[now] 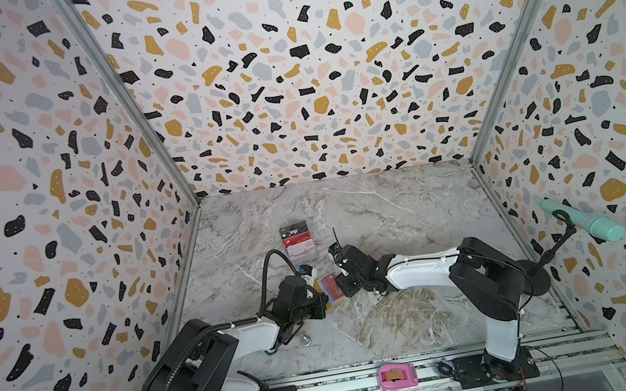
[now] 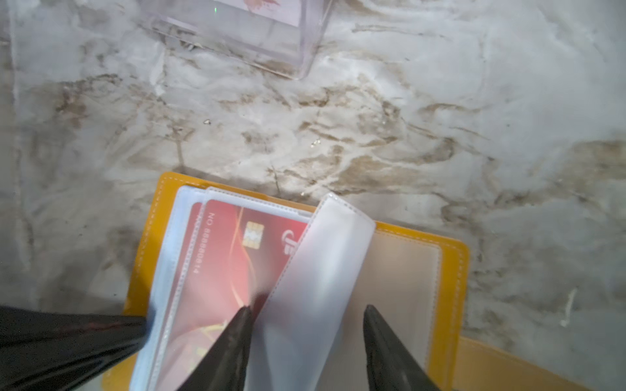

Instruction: Take the credit cards out of the card holder

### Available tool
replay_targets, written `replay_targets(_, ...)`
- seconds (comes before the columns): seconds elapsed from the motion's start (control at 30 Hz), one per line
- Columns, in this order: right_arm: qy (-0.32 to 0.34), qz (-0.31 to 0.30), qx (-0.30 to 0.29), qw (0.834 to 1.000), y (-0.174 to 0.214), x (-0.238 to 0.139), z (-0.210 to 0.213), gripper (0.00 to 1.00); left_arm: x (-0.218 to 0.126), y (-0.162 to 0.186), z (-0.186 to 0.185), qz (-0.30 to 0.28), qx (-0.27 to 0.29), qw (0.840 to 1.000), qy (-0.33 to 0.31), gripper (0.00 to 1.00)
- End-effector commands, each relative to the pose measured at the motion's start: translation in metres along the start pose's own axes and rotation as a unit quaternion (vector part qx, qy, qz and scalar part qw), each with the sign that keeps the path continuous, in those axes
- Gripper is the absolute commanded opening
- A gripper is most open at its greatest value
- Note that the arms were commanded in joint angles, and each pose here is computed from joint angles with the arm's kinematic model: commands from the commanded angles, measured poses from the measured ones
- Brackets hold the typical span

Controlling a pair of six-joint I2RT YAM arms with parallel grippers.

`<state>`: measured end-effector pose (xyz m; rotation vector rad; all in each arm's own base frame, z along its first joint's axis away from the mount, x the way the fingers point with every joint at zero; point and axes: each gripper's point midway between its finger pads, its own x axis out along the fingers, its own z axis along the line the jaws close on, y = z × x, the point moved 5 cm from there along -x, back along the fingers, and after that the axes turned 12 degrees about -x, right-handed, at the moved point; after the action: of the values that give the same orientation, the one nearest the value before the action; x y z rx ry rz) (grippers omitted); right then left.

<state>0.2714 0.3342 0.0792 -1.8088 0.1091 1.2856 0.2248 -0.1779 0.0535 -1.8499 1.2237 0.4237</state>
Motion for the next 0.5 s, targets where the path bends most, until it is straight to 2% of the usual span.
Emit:
replay_targets(0.0, 0.022, 0.010, 0.010, 1.000, 0.002, -0.015, -0.011, 0.53, 0.002, 0.028, 0.025, 0.059, -0.013, 0.996, -0.058, 0.00)
replay_targets(0.1, 0.028, 0.016, 0.018, 0.999, 0.004, -0.017, -0.016, 0.50, 0.002, 0.027, 0.024, 0.059, -0.013, 0.996, -0.058, 0.00)
replay_targets(0.47, 0.065, 0.021, 0.029, 0.997, 0.011, -0.032, -0.035, 0.49, 0.001, 0.026, 0.025, 0.054, -0.014, 0.997, -0.062, 0.00)
